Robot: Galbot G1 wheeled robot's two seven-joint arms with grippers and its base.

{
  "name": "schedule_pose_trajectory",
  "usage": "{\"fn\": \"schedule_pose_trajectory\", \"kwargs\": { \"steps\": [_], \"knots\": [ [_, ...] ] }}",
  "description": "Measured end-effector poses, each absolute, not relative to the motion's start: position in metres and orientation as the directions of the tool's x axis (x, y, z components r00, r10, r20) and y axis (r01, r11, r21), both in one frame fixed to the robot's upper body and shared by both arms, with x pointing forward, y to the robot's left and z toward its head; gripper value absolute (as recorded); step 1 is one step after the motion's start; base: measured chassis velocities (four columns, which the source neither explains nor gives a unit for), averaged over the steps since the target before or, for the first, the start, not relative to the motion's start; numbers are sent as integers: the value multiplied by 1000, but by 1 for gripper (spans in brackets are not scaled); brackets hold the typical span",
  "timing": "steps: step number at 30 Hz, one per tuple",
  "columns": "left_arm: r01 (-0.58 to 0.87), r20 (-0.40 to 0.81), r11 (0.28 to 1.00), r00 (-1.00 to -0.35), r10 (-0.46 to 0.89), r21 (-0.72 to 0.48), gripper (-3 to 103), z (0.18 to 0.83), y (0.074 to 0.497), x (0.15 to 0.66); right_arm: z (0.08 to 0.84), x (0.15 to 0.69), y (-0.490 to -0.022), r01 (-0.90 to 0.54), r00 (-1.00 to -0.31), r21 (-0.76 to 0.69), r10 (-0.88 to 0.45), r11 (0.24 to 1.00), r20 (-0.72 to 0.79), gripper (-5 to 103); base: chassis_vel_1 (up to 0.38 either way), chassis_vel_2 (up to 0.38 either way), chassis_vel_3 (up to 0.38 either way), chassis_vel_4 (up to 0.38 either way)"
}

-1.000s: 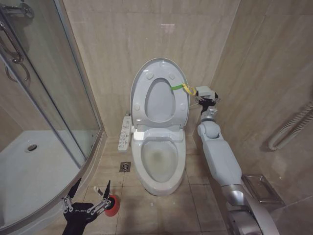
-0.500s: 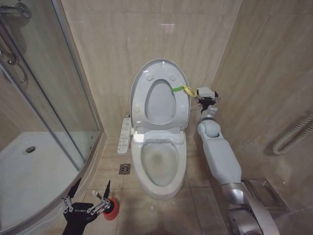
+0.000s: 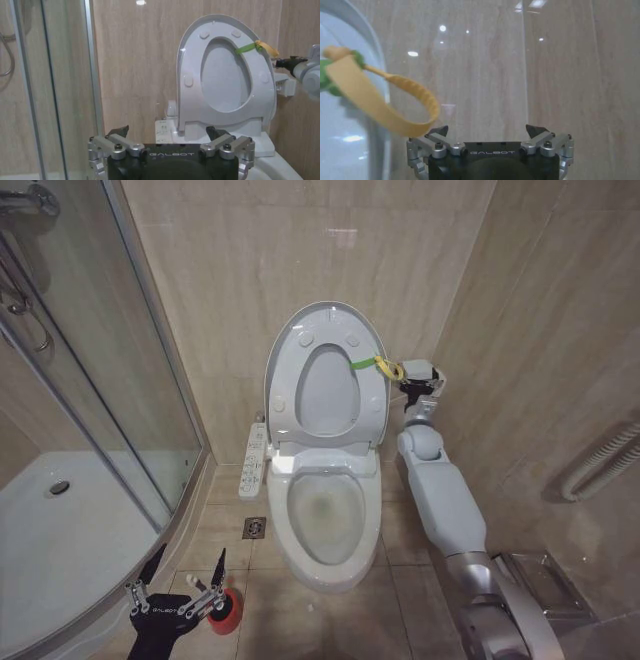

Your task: Open the toilet lid, clean the toilet bowl with a toilet brush, close the toilet lid, and flush.

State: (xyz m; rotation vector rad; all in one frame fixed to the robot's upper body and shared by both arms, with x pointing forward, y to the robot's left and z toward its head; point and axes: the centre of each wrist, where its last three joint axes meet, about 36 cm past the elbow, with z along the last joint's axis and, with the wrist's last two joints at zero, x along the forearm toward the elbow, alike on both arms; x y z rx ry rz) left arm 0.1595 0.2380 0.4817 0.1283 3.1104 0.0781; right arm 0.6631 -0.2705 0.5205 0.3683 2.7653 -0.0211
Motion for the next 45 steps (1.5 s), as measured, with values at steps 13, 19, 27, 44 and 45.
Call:
{"fn": "schedule_pose_trajectory", "kwargs": {
  "steps": [13, 19, 27, 44, 45],
  "knots": [
    [82, -25, 995, -996, 83, 51, 100, 482, 238, 160, 505, 641, -275, 235, -920, 37, 234, 971, -315, 100, 0, 0, 0, 0],
    [82, -25, 995, -996, 83, 51, 100, 482, 238, 160, 501, 625, -281, 222, -931, 36, 223, 974, -289, 100, 0, 0, 0, 0],
    [82, -26, 995, -996, 83, 51, 100, 482, 238, 160, 516, 641, -301, 273, -908, 24, 265, 962, -325, 100, 0, 0, 0, 0],
    [82, -25, 995, -996, 83, 51, 100, 482, 238, 160, 529, 652, -294, 274, -902, 41, 272, 961, -334, 100, 0, 0, 0, 0],
    [82, -25, 995, -996, 83, 51, 100, 482, 238, 160, 529, 652, -294, 274, -902, 41, 272, 961, -334, 100, 0, 0, 0, 0]
  ]
}}
